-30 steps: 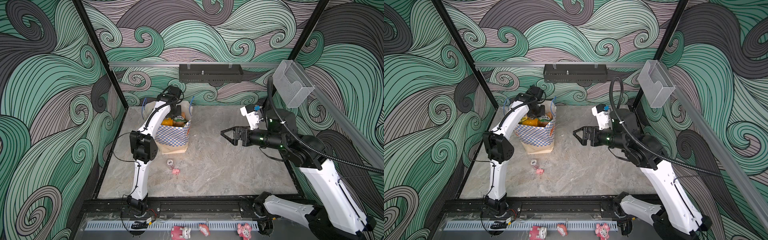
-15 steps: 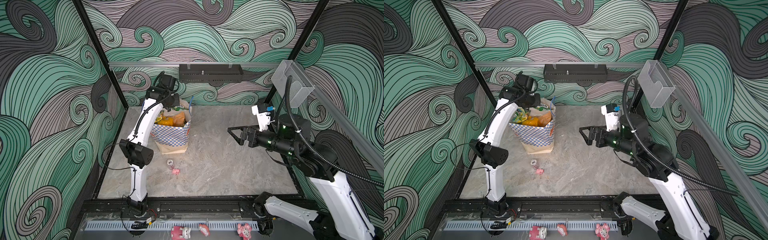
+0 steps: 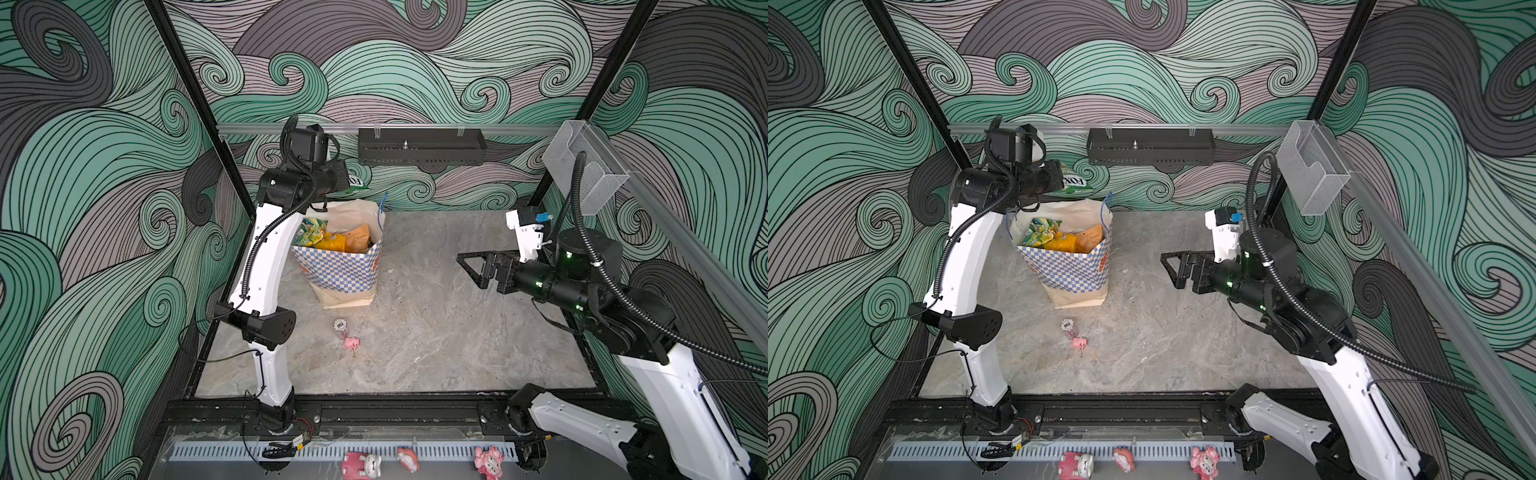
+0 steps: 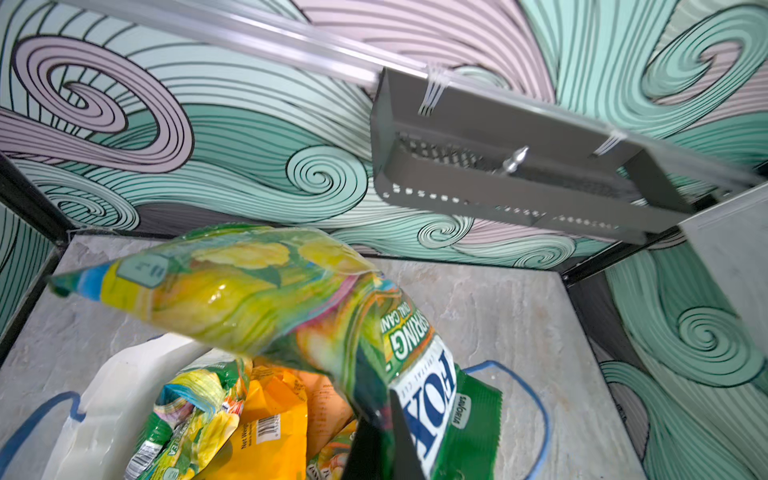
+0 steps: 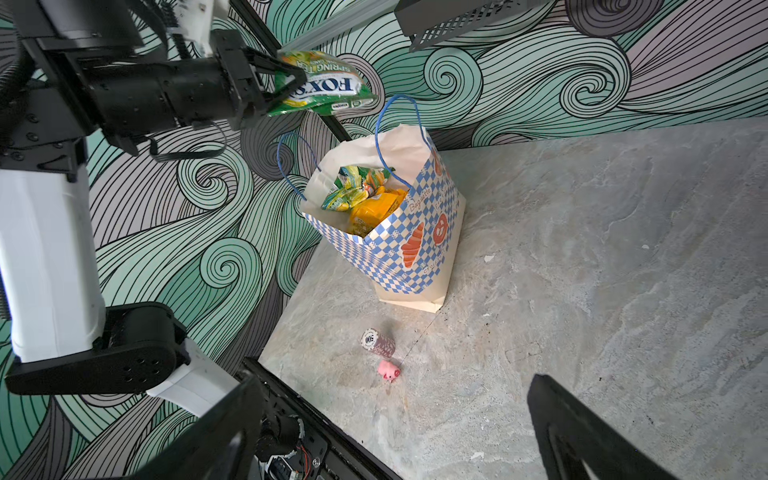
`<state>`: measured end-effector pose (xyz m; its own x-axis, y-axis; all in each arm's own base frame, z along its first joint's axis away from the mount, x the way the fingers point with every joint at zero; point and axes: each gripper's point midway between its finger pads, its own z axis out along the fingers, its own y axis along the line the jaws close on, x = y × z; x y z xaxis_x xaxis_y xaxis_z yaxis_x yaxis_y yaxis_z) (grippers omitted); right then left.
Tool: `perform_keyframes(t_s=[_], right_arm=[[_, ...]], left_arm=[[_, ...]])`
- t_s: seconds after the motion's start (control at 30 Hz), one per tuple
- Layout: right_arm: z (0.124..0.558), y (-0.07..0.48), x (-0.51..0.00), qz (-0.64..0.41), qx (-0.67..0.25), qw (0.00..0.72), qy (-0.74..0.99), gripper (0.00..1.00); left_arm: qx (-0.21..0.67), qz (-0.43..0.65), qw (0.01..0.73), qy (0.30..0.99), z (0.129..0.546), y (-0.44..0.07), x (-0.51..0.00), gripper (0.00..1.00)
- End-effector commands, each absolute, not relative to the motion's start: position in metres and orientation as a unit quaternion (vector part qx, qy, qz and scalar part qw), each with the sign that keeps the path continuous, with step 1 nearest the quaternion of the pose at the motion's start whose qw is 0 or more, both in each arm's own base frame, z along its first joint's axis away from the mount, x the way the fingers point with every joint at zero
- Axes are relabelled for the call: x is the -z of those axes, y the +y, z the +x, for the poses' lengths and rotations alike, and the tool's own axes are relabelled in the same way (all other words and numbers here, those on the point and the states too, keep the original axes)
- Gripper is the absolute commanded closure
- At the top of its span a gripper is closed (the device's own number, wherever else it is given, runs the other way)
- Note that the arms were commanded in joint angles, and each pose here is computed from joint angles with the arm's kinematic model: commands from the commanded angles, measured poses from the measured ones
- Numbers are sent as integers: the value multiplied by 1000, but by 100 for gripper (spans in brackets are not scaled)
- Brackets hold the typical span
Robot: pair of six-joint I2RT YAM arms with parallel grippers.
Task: Take the snacks out of the paper bag
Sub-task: 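Grasp a green FOX'S candy bag with the left gripper and lift it out, then carry the FOX'S bag beside the paper bag and release it on the table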
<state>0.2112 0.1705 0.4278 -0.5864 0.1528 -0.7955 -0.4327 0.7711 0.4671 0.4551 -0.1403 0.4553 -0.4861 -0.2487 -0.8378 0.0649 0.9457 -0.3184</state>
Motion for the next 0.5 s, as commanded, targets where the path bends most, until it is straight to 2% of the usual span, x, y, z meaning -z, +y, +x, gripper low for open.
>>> perform_keyframes(t_s=[0.0,0.23,0.47], right_arm=[[211,161,-449,-74,-325,488,807,1],[214,139,-460,-37,-301,538,786,1],[207,111,-469,0,-277,583,764,1]], left_arm=[[246,-61,590,767,430,-144,-542,100],[377,-23,613,694,394,-192,-602,100],[432,32,596,676,371,-260,-604,100]])
